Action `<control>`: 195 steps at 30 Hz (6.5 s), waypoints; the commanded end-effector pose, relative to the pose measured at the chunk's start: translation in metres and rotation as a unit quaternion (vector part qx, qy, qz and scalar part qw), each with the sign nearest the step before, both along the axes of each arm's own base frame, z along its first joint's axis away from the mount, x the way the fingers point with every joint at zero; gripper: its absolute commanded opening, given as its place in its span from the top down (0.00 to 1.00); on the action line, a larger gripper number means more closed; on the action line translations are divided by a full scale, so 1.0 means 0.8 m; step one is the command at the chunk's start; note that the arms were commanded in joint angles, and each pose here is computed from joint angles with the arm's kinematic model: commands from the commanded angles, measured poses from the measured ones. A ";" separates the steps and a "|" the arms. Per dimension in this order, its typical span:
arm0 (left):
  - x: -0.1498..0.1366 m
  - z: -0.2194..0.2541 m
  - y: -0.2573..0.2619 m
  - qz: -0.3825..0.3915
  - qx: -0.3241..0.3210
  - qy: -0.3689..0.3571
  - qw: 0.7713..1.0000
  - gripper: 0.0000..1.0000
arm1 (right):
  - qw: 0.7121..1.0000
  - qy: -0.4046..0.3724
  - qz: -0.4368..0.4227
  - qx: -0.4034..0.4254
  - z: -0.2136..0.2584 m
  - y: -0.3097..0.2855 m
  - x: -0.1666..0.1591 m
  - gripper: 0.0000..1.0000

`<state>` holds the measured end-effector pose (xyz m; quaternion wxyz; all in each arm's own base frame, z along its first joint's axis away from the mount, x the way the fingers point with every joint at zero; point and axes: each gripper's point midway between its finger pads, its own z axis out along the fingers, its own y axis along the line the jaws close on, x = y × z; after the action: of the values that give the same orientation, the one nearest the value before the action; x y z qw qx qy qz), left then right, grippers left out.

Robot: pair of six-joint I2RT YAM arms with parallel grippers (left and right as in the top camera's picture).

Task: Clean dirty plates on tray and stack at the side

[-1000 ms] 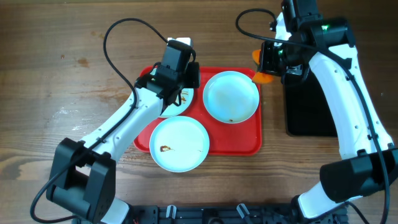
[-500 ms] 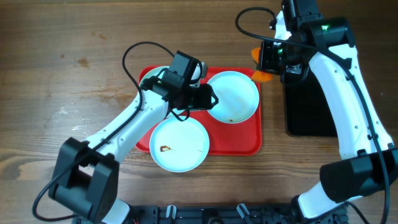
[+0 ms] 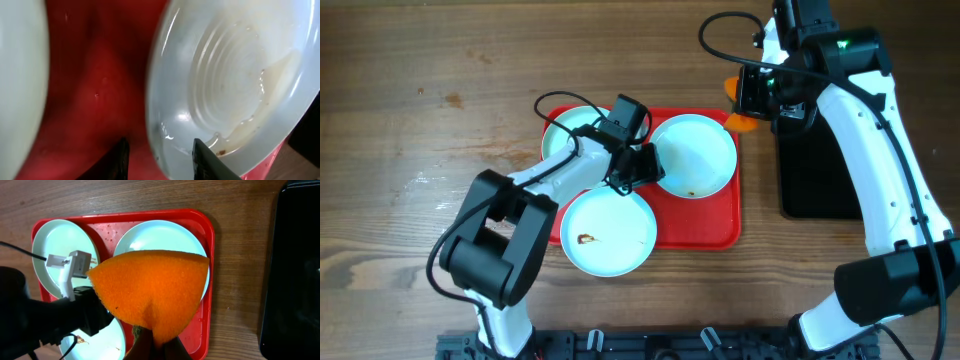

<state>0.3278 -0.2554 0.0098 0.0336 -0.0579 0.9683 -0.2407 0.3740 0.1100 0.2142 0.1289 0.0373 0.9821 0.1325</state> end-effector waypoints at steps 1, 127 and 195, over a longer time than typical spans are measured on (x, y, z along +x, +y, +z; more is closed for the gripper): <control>-0.004 -0.026 0.005 0.015 0.016 0.019 1.000 0.65 | 1.000 -0.014 0.010 0.008 0.011 0.003 0.005 0.96; -0.023 -0.004 0.230 0.293 0.074 0.030 0.953 0.45 | 0.999 -0.021 0.032 0.002 0.012 0.003 0.005 0.96; 0.006 -0.009 0.083 0.065 -0.034 -0.083 0.994 0.96 | 0.943 0.108 0.155 0.275 -0.232 0.186 -0.063 0.96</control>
<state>0.3413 -0.1877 0.0110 0.1429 -0.1079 0.9441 -0.2768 0.3275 0.2537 0.0314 -0.0021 -0.0679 0.9162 0.3950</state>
